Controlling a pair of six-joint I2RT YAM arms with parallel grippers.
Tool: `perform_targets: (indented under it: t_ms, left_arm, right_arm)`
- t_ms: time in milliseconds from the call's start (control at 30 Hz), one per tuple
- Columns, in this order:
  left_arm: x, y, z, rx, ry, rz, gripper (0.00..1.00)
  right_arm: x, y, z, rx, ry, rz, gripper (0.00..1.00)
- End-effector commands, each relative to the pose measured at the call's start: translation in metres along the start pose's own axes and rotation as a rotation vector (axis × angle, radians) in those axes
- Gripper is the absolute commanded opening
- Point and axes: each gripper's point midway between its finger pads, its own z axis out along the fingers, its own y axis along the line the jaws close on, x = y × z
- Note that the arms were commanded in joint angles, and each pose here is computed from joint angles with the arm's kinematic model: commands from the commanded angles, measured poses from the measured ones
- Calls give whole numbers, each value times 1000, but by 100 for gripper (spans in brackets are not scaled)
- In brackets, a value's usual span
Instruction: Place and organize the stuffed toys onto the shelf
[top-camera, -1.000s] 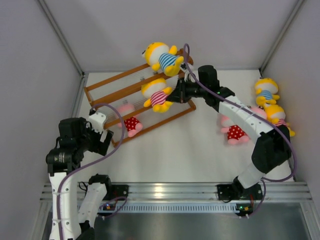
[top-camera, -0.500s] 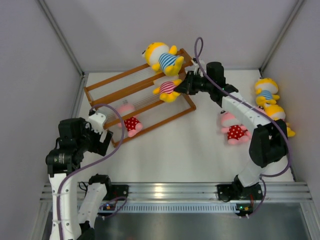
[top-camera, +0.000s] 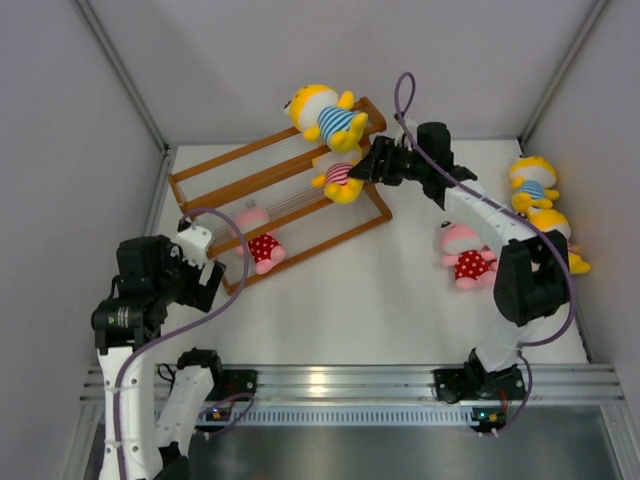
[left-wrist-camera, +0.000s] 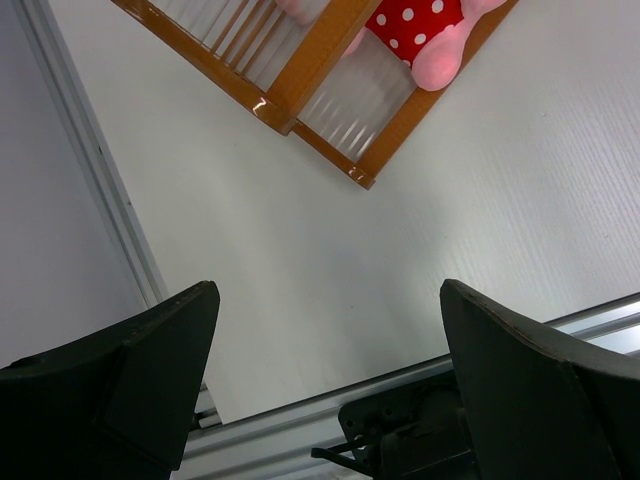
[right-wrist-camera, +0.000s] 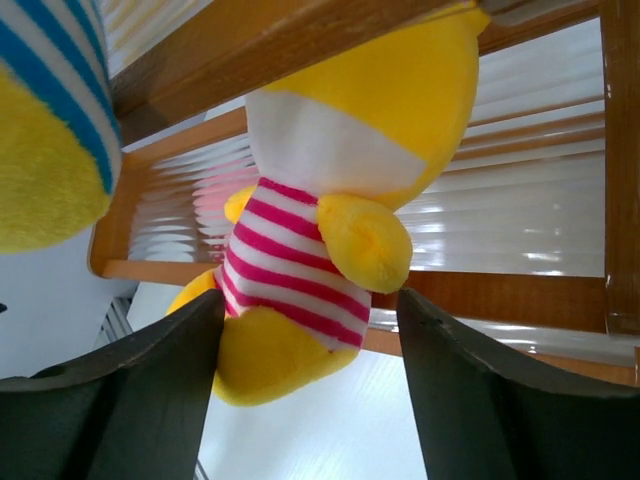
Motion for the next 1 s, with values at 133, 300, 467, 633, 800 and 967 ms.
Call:
perform_targets:
  t_ms: [133, 300, 467, 633, 800, 967]
  left_arm:
    - [-2, 3, -5, -19, -16, 17, 98]
    - [-2, 4, -6, -26, -18, 18, 98]
    - [-1, 3, -5, -23, -16, 19, 98]
    - [-1, 2, -5, -19, -16, 14, 98]
    - [2, 4, -6, -35, -7, 19, 98]
    - [3, 4, -5, -32, -1, 22, 98]
  right_arm:
    - [-32, 32, -39, 2, -130, -119, 79]
    - [-32, 47, -61, 26, -167, -153, 80]
    - [1, 24, -65, 203, -201, -73, 79]
    - [7, 20, -60, 220, -339, 43, 76]
    - [6, 26, -37, 186, -331, 49, 75]
    - [-1, 25, -17, 153, -339, 80, 68]
